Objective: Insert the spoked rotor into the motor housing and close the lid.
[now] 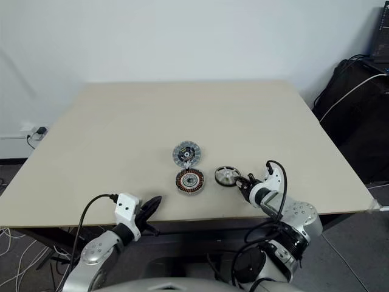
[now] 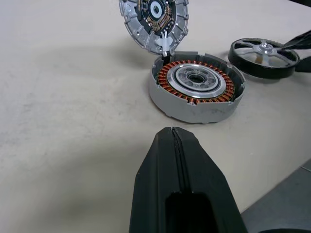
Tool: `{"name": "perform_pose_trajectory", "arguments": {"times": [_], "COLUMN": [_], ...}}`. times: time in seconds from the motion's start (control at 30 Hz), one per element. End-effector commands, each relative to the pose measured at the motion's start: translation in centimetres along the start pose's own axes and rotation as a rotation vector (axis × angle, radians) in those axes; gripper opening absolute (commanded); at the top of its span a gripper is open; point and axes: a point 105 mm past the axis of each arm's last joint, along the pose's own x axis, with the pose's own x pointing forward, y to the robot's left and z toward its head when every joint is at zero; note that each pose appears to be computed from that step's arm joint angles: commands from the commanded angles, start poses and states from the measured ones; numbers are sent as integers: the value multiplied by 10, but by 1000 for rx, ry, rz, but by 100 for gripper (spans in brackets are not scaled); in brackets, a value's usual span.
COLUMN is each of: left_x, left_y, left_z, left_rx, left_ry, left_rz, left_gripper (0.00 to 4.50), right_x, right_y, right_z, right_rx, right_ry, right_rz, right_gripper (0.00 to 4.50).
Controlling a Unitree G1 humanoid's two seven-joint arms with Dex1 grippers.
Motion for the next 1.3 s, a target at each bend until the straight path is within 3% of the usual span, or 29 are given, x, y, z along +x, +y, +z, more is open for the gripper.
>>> {"name": "perform_pose_trajectory", "arguments": {"times": [0.03,0.3,0.73,0.9,1.3], "left_x": [0,-1,-5,-6,-9], "left_y": [1,2,2,3,5], "left_z": [19,18,16,15,13], "left_rx": [28,31,26,21,19], "left_ry": [-60,-53,-52,-53,-50], "left_rz": [-8,-7,-1,6,27], "left_gripper": [0,0,0,0,0], "right_x": [6,3,-1,8,24], "right_y": [1,5,88,92,94], "right_z": [-15,-15,-65,-87,-110], "right_rx": [33,27,-91,-107,-108], "right_ry": [26,24,227,312,402], "right_rz": [23,46,344,325,296], "right_gripper": [33,33,33,33,33]}}
